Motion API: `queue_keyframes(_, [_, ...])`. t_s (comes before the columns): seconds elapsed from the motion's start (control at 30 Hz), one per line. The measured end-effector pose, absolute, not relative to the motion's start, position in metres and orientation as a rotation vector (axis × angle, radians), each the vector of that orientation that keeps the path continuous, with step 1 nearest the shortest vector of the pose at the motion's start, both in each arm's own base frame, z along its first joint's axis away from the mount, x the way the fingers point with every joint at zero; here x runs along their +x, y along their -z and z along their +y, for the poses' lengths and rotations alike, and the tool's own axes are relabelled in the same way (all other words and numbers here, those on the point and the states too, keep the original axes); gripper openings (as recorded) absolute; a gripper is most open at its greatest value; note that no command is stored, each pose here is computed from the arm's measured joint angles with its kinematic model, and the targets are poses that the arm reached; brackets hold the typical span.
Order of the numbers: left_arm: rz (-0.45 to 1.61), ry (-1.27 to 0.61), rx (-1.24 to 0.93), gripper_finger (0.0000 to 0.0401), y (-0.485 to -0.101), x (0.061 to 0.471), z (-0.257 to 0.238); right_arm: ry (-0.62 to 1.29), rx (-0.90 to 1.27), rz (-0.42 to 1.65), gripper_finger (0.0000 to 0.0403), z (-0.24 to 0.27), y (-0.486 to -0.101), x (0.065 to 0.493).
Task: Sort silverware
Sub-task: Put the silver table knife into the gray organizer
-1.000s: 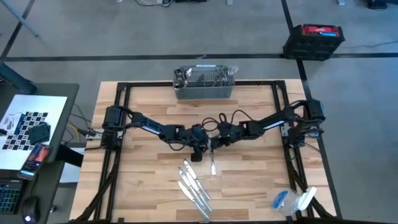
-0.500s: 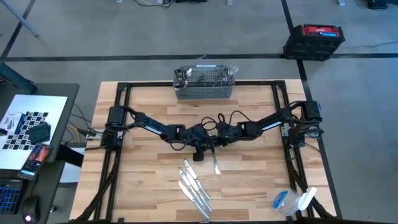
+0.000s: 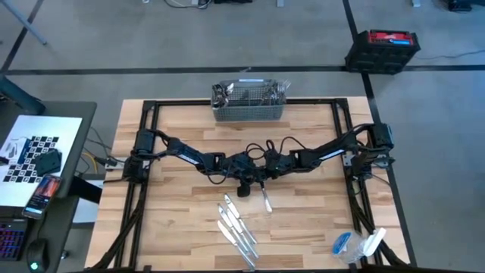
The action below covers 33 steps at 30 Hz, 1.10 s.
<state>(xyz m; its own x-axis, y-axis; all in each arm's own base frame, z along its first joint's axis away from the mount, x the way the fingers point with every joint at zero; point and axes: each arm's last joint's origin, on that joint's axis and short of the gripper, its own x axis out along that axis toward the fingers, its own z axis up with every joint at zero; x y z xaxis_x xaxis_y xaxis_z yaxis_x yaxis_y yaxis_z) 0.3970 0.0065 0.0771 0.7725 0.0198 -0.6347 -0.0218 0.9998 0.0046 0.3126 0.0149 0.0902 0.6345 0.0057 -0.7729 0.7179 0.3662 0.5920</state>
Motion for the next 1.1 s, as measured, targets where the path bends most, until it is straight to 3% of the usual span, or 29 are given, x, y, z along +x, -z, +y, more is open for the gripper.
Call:
queue_keyframes(0.23, [0.687,-0.026,-0.008,0.0137,-0.076,0.396,0.007,0.512,1.113,0.758,0.0115,0.020,-0.084,0.315])
queue_keyframes(0.47, [0.688,-0.027,-0.011,0.0137,-0.075,0.395,0.007,0.500,0.993,0.815,0.0014,0.020,-0.080,0.310])
queue_keyframes(0.6, [0.689,-0.031,-0.013,0.0137,-0.080,0.395,0.006,0.485,0.952,0.823,0.0004,0.019,-0.084,0.304])
queue_keyframes(0.8, [0.723,-0.059,-0.044,0.0137,-0.112,0.386,0.007,0.365,0.831,0.860,0.0001,0.015,-0.124,0.287])
queue_keyframes(1.1, [0.654,-0.060,-0.043,0.0137,-0.222,0.342,0.006,0.371,0.562,0.418,0.0001,-0.048,-0.230,0.280])
